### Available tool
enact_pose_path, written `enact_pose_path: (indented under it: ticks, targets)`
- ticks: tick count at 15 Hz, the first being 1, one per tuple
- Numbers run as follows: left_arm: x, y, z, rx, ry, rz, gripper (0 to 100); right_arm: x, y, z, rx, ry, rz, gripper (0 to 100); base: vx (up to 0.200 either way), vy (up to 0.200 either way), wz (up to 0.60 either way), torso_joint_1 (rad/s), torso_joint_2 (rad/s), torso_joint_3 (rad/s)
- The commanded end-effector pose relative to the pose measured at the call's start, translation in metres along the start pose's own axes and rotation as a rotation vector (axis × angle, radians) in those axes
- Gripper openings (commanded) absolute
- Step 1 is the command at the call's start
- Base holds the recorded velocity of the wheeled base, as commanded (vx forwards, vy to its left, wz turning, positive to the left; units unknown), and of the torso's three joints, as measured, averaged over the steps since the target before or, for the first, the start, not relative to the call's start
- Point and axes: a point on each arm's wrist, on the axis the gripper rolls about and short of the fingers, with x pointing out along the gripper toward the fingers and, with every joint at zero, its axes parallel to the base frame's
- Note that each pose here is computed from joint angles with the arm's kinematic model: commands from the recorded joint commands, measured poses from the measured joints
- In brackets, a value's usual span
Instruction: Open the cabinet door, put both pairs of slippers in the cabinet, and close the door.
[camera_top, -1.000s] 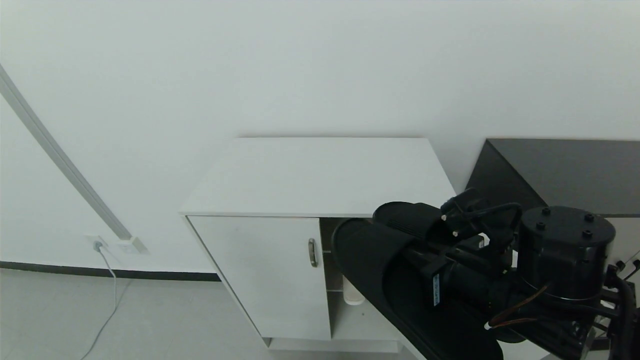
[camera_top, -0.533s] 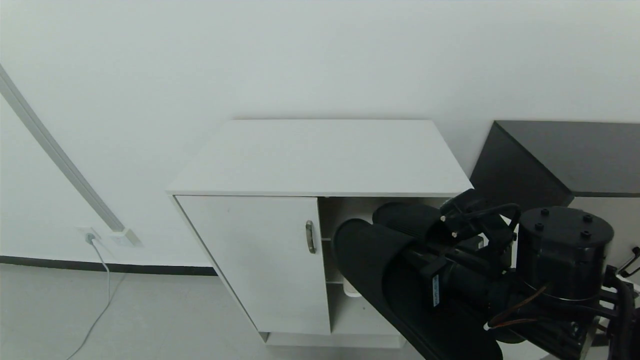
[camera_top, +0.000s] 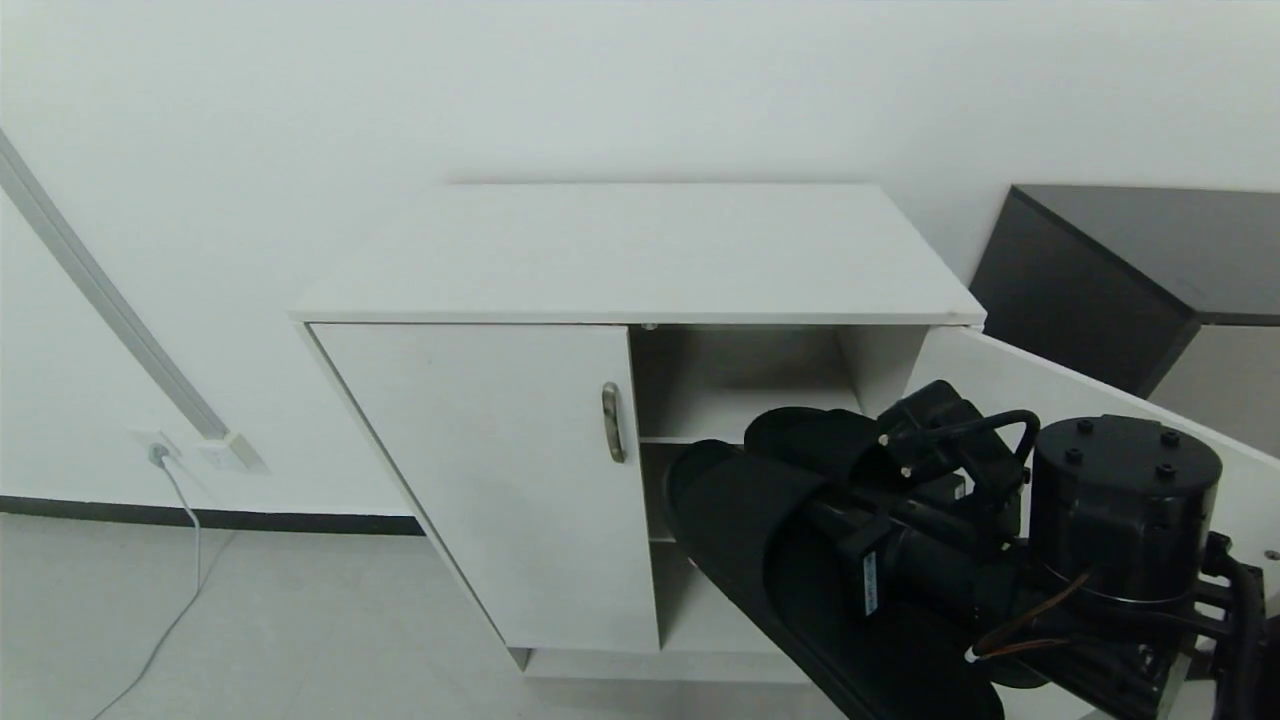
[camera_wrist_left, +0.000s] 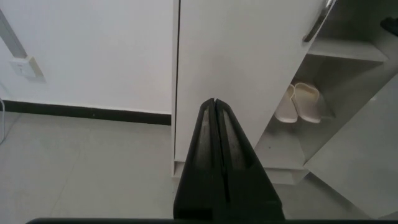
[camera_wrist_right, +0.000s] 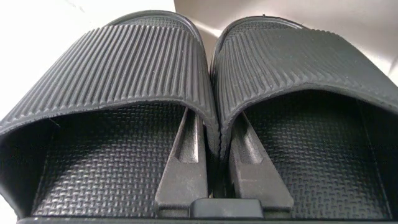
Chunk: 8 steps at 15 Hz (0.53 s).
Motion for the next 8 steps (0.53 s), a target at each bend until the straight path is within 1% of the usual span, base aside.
enact_pose_path:
  ticks: [1, 8]
  targets:
    - [0.0000, 0.0000, -0.0001, -0.001, 0.001, 0.001, 0, 0.0005, 0.0001, -0.0016, -0.001, 0.006, -0.001, 0, 0.000, 0.000, 0.00, -0.188, 0.50, 0.315]
    - [0.0000, 0.0000, -0.0001, -0.001, 0.001, 0.001, 0, 0.0015, 0.0015, -0.0047, -0.005, 0.018, 0.005, 0, 0.000, 0.000, 0.00, -0.152, 0.48, 0.325]
